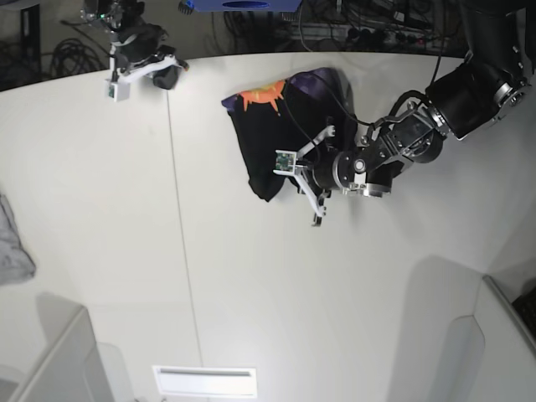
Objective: Fold the T-shirt properly
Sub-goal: 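Push the folded shirt with the left gripper to square it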
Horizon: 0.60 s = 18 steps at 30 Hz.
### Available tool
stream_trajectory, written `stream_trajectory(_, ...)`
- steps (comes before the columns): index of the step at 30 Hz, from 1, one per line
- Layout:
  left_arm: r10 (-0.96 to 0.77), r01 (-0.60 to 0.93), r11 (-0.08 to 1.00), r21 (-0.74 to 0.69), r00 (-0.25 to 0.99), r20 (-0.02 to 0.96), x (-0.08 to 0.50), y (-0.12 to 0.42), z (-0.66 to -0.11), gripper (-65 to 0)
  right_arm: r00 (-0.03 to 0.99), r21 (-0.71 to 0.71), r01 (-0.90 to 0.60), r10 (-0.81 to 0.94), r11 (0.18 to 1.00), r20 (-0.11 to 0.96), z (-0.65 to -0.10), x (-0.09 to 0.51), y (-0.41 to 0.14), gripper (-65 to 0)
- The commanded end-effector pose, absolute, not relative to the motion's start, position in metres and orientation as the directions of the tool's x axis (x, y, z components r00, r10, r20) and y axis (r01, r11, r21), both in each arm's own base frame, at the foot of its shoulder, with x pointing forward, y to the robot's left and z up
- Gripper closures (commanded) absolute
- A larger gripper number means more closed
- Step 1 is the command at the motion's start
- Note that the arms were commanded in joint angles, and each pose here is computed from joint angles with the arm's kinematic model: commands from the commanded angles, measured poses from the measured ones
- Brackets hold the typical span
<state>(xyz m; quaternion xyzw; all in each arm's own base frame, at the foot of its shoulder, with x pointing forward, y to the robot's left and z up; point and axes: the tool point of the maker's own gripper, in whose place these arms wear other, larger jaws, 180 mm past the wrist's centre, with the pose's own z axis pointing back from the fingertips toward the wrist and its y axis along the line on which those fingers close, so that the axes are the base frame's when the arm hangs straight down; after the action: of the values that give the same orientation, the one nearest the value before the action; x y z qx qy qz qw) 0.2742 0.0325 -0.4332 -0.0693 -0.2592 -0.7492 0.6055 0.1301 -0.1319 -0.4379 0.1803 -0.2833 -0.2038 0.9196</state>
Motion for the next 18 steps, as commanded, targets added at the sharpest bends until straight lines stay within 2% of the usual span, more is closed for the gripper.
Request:
stream_trajectory(1, -0.920, 0.939, -0.194, 0.284, -0.275, 0.278, 0.266, 0.057, -0.455, 0.0, 0.742, 0.446, 0.257, -0.471, 0.857, 0.477, -0.431, 0.135, -0.136, 0.0)
stream_trajectory(5, -0.910, 0.934, -0.207, 0.292, -0.294, 0.294, 0.266, 0.049, -0.454, 0.0, 0.732, 0.465, 0.269, -0.492, 0.844, 0.470, -0.430, 0.137, -0.129, 0.0)
stream_trajectory(9, -0.856, 0.932, -0.209, 0.294, -0.320, 0.407, 0.259, 0.025, -0.445, 0.0, 0.730, 0.469, 0.270, -0.496, 0.841, 0.471, -0.430, 0.138, -0.128, 0.0)
stream_trajectory(14, -0.846, 0.942, -0.196, 0.273, -0.304, 0.439, 0.257, 0.025, -0.451, 0.0, 0.723, 0.471, 0.270, -0.499, 0.840, 0.478, -0.429, 0.143, -0.130, 0.0)
stream_trajectory(18, -0.806, 0.942, -0.194, 0.273, -0.312, 0.503, 0.255, 0.013, -0.445, 0.0, 0.720, 0.471, 0.268, -0.500, 0.840, 0.482, -0.428, 0.145, -0.130, 0.0)
